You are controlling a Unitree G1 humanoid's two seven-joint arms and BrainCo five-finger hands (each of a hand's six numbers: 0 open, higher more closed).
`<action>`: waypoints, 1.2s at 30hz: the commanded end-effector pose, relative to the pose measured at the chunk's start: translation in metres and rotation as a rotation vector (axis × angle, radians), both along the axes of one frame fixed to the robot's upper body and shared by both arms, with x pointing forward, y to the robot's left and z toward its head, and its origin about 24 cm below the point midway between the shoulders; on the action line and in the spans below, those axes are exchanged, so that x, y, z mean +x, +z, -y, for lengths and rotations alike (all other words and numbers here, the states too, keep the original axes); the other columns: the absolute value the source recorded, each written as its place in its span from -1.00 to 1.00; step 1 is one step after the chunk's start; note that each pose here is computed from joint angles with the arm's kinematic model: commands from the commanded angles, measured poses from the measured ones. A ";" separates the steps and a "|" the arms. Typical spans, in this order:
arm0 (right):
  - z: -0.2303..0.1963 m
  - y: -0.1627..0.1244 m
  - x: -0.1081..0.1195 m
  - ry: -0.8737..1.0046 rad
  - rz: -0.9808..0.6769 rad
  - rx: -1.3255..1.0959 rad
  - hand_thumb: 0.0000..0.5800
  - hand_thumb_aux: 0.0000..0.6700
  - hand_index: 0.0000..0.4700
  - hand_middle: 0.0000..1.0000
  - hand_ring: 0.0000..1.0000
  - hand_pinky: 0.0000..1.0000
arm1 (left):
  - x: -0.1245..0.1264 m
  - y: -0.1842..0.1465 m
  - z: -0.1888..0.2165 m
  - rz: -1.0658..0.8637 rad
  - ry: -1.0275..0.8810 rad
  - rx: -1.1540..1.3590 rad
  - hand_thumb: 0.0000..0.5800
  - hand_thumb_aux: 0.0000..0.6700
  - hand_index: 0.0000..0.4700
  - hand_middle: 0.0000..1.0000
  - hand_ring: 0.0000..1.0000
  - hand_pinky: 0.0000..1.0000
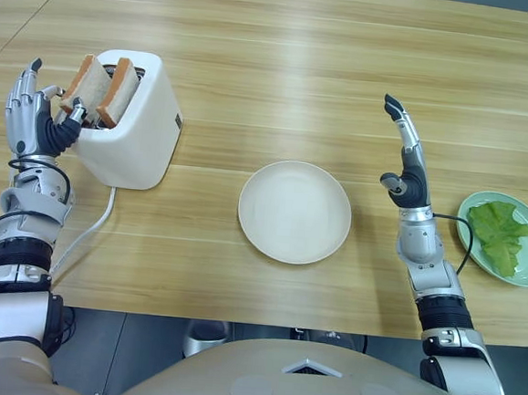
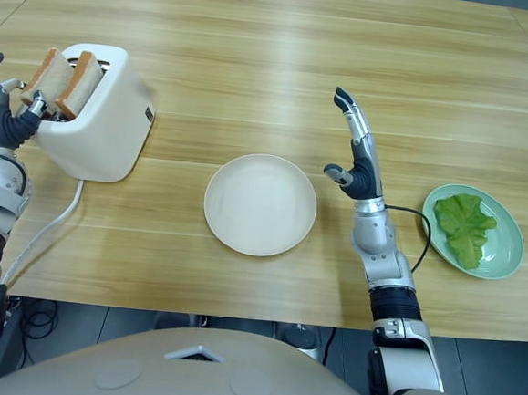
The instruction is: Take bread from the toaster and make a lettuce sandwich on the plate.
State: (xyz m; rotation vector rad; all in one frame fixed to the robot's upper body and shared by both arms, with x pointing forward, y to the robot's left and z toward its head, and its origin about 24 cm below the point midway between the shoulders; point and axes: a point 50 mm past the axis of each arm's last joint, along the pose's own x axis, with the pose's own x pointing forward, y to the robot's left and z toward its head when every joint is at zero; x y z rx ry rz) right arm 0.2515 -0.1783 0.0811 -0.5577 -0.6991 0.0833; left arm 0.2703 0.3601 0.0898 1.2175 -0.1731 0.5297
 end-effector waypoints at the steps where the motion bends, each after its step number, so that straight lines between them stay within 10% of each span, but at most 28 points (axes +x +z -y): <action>1: 0.004 0.001 -0.001 -0.016 -0.009 -0.009 -1.00 -1.00 -1.00 -1.00 -1.00 -1.00 | -0.007 -0.029 0.004 -0.129 -0.009 -0.010 0.99 0.87 0.83 -1.00 -1.00 -1.00; 8: 0.002 -0.001 -0.001 -0.031 -0.011 0.021 -1.00 -1.00 -1.00 -1.00 -1.00 -1.00 | 0.001 -0.007 0.007 0.076 0.009 -0.054 1.00 1.00 0.96 -0.75 -0.75 -0.75; 9: 0.002 -0.001 -0.001 -0.035 -0.013 0.026 -1.00 -1.00 -1.00 -1.00 -1.00 -1.00 | 0.004 -0.003 0.007 0.106 0.009 -0.068 1.00 1.00 0.96 -0.52 -0.52 -0.52; 10: 0.002 -0.002 -0.001 -0.040 -0.015 0.030 -1.00 -1.00 -1.00 -1.00 -1.00 -1.00 | 0.006 0.001 0.008 0.132 0.008 -0.080 1.00 1.00 0.96 1.00 1.00 1.00; 22: 0.005 -0.010 0.005 -0.100 -0.032 0.093 -1.00 -1.00 -1.00 -1.00 -1.00 -1.00 | 0.026 0.047 0.016 0.508 0.026 -0.166 1.00 1.00 0.96 1.00 1.00 1.00; 29: 0.030 -0.020 0.012 -0.270 -0.077 0.052 -1.00 -1.00 -1.00 -1.00 -1.00 -1.00 | -0.005 0.104 0.043 0.994 -0.225 -0.290 1.00 1.00 0.96 1.00 1.00 1.00; 36: 0.104 -0.026 0.002 -0.651 -0.119 -0.134 -1.00 -1.00 -1.00 -1.00 -1.00 -1.00 | -0.025 0.082 0.161 0.657 -0.826 -0.463 1.00 1.00 0.96 1.00 1.00 1.00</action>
